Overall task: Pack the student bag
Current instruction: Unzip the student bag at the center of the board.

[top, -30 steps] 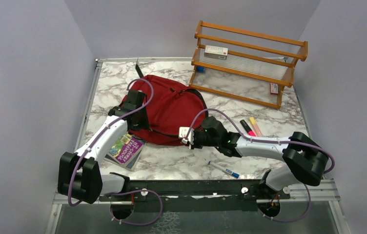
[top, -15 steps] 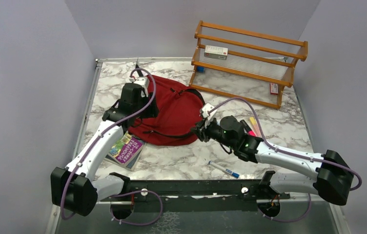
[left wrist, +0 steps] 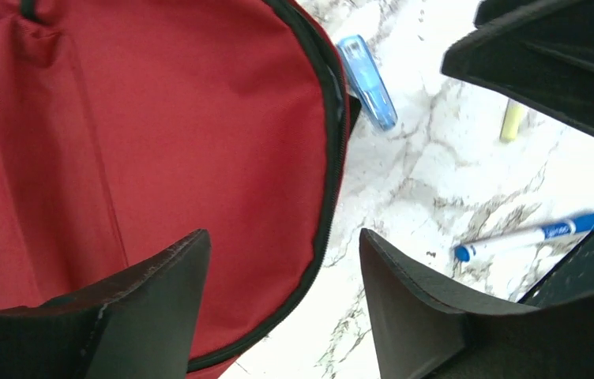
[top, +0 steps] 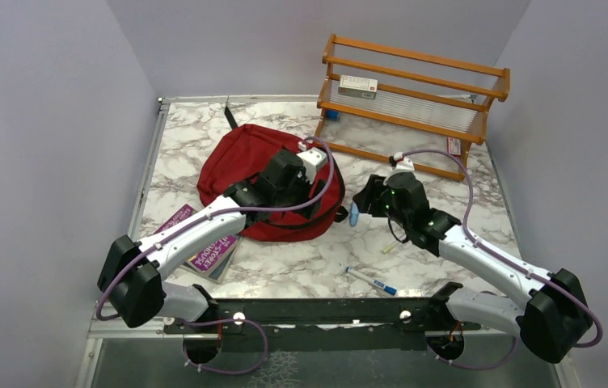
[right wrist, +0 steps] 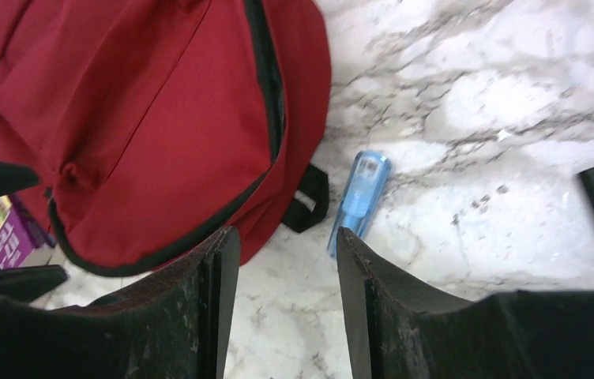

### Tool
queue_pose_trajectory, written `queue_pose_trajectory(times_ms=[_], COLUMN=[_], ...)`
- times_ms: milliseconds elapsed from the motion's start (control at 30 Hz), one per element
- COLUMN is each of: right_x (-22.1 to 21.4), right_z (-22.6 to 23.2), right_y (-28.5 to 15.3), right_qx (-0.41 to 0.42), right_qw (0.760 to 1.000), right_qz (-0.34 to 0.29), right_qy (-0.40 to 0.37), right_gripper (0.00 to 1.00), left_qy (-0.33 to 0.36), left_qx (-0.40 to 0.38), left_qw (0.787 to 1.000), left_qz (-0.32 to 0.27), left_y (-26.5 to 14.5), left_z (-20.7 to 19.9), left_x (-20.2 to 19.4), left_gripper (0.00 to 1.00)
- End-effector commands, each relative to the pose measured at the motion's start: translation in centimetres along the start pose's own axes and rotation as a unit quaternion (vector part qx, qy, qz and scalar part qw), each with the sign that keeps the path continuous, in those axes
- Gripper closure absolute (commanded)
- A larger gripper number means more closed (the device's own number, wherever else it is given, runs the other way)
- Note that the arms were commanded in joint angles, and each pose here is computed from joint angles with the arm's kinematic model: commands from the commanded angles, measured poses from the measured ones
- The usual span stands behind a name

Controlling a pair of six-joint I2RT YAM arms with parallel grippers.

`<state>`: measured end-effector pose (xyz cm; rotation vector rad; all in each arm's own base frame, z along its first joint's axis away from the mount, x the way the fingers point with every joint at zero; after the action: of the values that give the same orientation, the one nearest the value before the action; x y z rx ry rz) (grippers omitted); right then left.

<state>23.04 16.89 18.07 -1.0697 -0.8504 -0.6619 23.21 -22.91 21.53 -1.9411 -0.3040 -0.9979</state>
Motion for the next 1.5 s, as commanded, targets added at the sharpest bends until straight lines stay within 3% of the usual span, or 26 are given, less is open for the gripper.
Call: queue_pose_trajectory(times_ms=[0, 233, 633, 767, 900, 1233, 1467], right_x=[-1.7, -2.5, -2.8, -2.8, -2.9, -3.1, -3.2], right_z=[0.5, 0.9, 1.1, 1.2, 1.2, 1.2, 1.2], right_y=[-0.6, -0.8, -0.7, -0.6, -0.5, -0.4, -0.5], right_qx=[0.028, 0.053, 0.066, 0.072, 0.073, 0.073, 0.074], right_qw=[0.998, 0.996, 0.995, 0.995, 0.994, 0.994, 0.994], right_qz=[0.042, 0.054, 0.059, 0.061, 0.065, 0.066, 0.064], right_qy=[0.038, 0.049, 0.046, 0.044, 0.042, 0.041, 0.053], right_gripper=[0.46, 0.45, 0.45, 0.45, 0.45, 0.46, 0.46], left_qy=[0.079, 0.142, 0.182, 0.182, 0.184, 0.184, 0.180], left_qx=[-0.024, -0.017, 0.016, 0.015, 0.010, 0.007, 0.011], left_qw=[0.997, 0.988, 0.978, 0.977, 0.976, 0.975, 0.977], left_qz=[-0.001, 0.052, 0.100, 0.107, 0.115, 0.125, 0.114], left_y=[0.5, 1.6, 3.8, 4.1, 4.5, 4.7, 4.6], left_z=[-1.7, -1.7, -0.8, -0.7, -0.8, -0.7, -0.8], left_x=[0.4, -1.6, -3.2, -3.6, -3.8, -4.4, -3.7], left_gripper=[0.28, 0.26, 0.29, 0.37, 0.52, 0.54, 0.80])
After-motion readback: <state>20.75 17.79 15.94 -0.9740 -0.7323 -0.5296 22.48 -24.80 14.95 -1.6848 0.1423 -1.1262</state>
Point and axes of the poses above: each gripper's point midway between its finger pads, its own y axis out along the fingers, its own z axis along the line the jaws close on, x = y × z, the point moved 7 cm from there along -y, back along the fingers, and after that the axes turned 10 degrees about -y, right-handed, at the moved point
